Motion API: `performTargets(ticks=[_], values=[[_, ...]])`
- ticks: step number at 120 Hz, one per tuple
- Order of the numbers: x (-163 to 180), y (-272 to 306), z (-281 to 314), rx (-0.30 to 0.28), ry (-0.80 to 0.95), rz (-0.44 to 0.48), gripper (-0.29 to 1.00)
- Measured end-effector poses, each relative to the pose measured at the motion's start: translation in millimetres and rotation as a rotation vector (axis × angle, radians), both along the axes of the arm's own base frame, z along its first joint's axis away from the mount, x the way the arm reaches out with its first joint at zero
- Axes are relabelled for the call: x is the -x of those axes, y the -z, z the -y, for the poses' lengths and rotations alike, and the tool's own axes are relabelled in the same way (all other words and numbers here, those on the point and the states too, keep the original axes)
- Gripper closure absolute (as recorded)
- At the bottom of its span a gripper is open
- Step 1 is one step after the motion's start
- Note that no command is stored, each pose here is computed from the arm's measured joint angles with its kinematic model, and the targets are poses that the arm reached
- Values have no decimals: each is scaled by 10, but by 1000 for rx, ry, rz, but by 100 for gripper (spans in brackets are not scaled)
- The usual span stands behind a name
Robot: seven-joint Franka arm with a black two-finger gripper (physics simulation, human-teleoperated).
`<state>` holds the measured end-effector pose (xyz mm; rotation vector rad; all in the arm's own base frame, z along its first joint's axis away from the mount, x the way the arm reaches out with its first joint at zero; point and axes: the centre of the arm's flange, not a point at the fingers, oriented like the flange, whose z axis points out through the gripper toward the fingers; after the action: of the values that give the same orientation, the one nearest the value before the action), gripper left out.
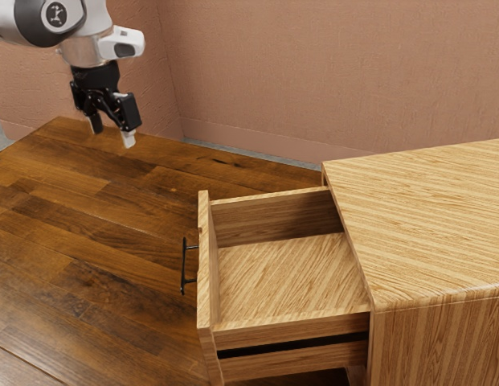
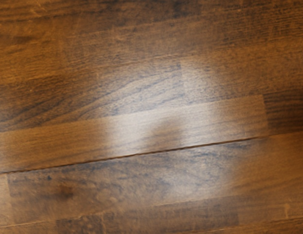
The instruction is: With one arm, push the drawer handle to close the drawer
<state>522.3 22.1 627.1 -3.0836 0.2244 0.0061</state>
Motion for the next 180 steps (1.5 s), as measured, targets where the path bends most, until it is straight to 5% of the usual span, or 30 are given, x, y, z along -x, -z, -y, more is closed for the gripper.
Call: performTargets(ticks=[23,39,67,100,132,159,180], values=[[-24,-27,50,-5,7,12,0],[320,7,482,2,85,-32,2],[1242,282,680,33,304,-99,55],[2088,831,1223,-90,766,-11,74],[2015,930,1347,-34,970,90,78],[1723,1170,1438,142,1007,110,78],[1551,1202,1522,184,1050,134,78]])
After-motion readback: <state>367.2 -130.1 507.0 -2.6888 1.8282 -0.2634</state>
